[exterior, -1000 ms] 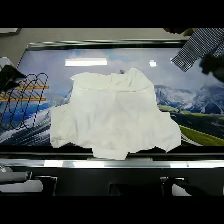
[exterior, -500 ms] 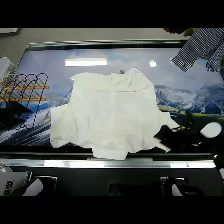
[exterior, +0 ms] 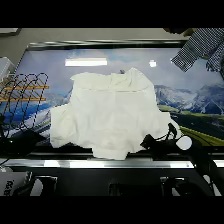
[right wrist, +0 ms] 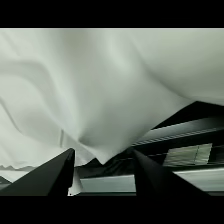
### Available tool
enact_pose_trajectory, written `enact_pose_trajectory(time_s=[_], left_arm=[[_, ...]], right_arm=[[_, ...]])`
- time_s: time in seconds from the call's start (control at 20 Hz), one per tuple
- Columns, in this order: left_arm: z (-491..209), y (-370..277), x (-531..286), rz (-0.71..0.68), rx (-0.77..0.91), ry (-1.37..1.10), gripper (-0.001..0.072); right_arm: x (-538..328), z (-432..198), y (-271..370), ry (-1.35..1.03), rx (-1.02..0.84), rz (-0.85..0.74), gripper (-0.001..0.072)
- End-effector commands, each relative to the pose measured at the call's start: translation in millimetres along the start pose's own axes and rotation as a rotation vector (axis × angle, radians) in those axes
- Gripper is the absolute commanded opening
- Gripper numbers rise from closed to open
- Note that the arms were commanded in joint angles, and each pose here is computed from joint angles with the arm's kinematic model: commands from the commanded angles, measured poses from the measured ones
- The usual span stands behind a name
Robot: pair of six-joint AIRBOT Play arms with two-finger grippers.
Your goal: Fold the clothes and pants, and hang the long-sleeved shirts on hangers.
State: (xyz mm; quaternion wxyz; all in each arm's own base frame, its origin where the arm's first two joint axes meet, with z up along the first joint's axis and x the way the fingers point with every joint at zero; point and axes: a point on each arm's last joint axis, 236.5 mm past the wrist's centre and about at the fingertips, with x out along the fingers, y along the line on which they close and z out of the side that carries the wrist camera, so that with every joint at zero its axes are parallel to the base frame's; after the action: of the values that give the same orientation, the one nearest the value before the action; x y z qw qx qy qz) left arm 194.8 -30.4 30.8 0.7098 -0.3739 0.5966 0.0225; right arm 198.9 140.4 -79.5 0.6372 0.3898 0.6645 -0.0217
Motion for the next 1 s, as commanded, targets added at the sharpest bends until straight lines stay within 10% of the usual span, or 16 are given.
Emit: enact_pose_trajectory(time_s=[0.0, 0.5, 0.95], left_arm=[[-21.3, 0.7, 1.0, -0.005, -0.015, 0.042, 0.0579], [-35.6, 3.8, 12.3, -0.021, -0.036, 0.105, 0.0579], [-58.8, -3.8, 81.4, -0.094, -0.02, 0.144, 0.0579]], right_arm=[[24.6, -13.3, -4.8, 0.074, 0.049, -0.041, 0.0427], [33.1, 13.1, 7.8, -0.038, 0.065, 0.003, 0.0042], [7.8, 0.8, 7.1, -0.051, 0.005, -0.006, 0.0026]])
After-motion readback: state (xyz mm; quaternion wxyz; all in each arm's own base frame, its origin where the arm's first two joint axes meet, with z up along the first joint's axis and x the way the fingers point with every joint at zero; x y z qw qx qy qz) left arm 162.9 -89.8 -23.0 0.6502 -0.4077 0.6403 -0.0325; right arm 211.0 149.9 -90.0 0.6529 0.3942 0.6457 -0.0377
